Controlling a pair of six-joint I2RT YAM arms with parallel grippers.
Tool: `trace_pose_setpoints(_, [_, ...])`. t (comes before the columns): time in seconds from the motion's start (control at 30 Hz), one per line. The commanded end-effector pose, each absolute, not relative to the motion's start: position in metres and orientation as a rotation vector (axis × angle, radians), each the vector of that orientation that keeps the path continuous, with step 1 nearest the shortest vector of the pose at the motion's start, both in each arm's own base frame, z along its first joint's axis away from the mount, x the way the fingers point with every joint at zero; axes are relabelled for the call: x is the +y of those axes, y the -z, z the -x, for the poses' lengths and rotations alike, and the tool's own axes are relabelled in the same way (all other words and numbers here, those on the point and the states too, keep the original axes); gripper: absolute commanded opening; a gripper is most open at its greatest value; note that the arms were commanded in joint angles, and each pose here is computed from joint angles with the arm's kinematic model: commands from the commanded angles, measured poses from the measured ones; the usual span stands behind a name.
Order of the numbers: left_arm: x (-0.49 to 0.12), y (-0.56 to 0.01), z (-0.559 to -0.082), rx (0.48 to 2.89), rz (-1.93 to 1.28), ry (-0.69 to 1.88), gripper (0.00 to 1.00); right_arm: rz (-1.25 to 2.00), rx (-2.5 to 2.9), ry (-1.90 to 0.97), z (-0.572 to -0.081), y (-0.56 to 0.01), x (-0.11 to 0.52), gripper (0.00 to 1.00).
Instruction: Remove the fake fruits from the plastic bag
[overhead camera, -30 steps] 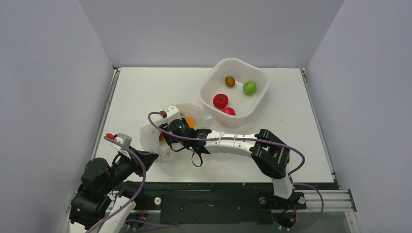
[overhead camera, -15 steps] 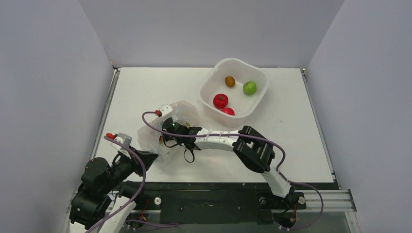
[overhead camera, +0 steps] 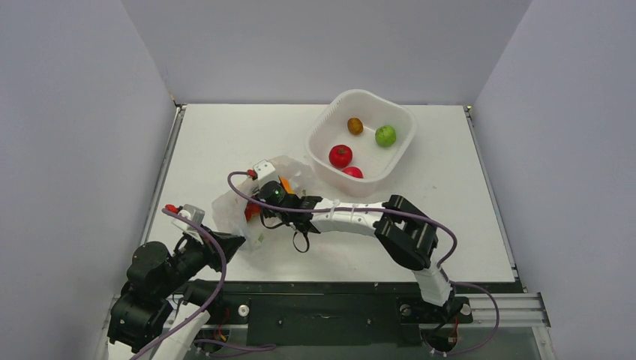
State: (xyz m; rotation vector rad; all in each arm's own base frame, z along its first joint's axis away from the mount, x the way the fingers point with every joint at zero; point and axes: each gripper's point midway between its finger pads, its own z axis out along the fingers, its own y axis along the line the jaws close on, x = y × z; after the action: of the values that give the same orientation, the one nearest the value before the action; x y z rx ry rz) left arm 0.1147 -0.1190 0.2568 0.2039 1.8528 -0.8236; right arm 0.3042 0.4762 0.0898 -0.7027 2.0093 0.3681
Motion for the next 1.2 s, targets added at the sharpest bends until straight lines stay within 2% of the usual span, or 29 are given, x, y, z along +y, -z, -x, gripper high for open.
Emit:
trace_pose_setpoints(0.0, [-0.121, -0.262, -0.119, 1.83, -0.218, 0.82, 0.0, 0.61, 1.885, -0.529, -0.289, -0.177, 0.472, 0.0])
trace_pose_setpoints(0.57, [-0.121, -0.258, -0.124, 1.854, -0.208, 0.815, 0.0, 0.628, 1.876, -0.75, -0.232, -0.219, 0.445, 0.0])
trace_pose_setpoints(0.97, [-0.107, -0.268, -0.121, 1.776, -0.133, 0.766, 0.0, 0.654, 1.948, -0.601, -0.226, -0.19, 0.399, 0.0])
trace_pose_setpoints(1.17, [-0.1, -0.269, -0.123, 1.765, -0.083, 0.738, 0.0, 0.667, 1.924, -0.625, -0.213, -0.2, 0.383, 0.0])
